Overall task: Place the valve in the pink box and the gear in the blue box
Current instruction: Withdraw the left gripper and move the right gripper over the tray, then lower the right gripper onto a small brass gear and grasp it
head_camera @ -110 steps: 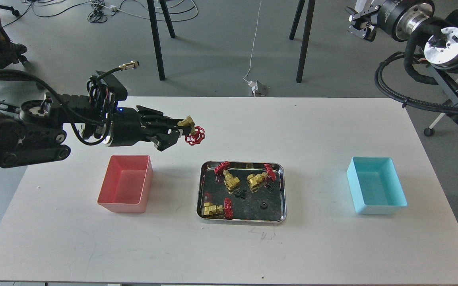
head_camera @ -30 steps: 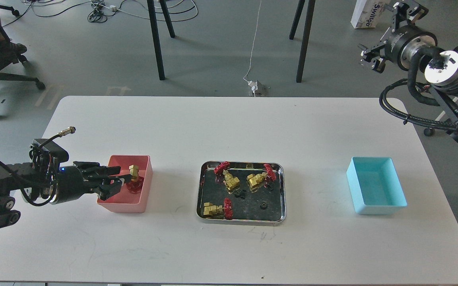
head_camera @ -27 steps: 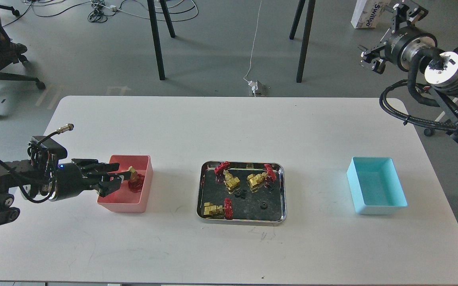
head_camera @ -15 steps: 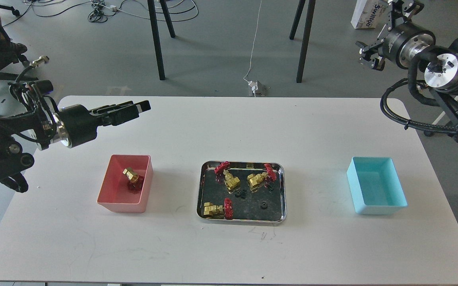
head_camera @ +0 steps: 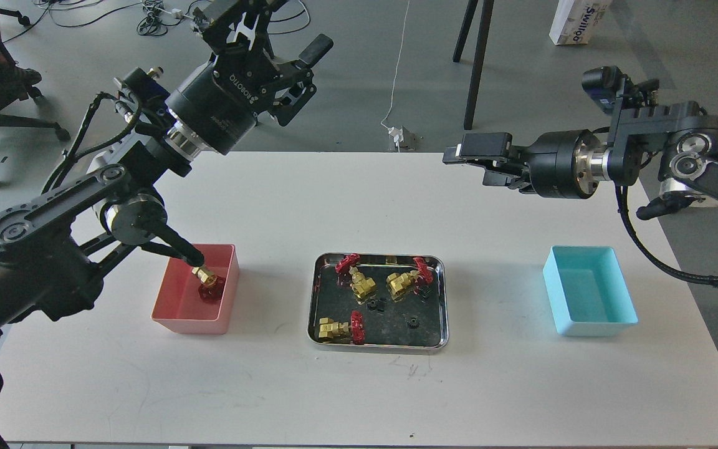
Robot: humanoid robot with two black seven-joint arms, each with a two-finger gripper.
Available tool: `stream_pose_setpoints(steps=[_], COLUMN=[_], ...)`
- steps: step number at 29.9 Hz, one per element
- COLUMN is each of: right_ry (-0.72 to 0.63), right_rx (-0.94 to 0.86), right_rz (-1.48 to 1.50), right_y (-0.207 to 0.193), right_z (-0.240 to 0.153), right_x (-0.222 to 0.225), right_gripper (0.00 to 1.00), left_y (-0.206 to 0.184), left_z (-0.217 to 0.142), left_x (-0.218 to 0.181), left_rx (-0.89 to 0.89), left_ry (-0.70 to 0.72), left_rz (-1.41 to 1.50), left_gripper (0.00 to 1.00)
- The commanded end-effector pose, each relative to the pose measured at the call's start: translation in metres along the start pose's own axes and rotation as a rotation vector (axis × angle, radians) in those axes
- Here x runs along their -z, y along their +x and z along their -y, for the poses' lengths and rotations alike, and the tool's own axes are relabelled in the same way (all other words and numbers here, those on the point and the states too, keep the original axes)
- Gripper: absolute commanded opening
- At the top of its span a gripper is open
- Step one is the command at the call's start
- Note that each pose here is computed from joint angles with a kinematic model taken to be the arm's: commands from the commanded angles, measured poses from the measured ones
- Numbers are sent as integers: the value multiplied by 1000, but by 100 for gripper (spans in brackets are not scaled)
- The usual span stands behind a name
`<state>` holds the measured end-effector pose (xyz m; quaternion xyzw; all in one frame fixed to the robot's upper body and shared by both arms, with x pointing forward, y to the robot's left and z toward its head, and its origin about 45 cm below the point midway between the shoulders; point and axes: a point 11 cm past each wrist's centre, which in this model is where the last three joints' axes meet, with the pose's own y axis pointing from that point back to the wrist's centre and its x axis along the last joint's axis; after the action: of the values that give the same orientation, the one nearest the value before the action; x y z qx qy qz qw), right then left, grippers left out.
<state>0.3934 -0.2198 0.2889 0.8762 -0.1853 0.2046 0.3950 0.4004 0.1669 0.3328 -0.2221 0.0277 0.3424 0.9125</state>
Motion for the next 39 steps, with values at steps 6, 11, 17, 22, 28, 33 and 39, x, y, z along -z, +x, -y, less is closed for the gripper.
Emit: stream_pose_setpoints(steps=[6, 11, 17, 22, 28, 33, 39], right_ry=[-121, -141, -172, -202, -225, -252, -246], right_rx=[125, 290, 359, 422, 456, 471, 484], right_rz=[-483, -709, -790, -870, -879, -842, -838], right_y=[-26, -81, -100, -120, -132, -140, -151], right_z=[34, 84, 96, 113, 123, 126, 137], right_x=[23, 29, 23, 15, 6, -11, -9], right_gripper=[99, 86, 61, 57, 58, 62, 62], left_y=[-25, -34, -36, -39, -39, -39, -40], left_z=[14, 14, 7, 5, 0, -1, -1], left_x=[27, 39, 49, 55, 61, 64, 65], left_rx=[-27, -33, -52, -57, -68, -74, -73], left_ry=[-87, -86, -76, -74, -66, -62, -61], left_rz=[-171, -213, -236, -253, -267, -270, -273], left_gripper=[87, 89, 92, 92, 95, 96, 96])
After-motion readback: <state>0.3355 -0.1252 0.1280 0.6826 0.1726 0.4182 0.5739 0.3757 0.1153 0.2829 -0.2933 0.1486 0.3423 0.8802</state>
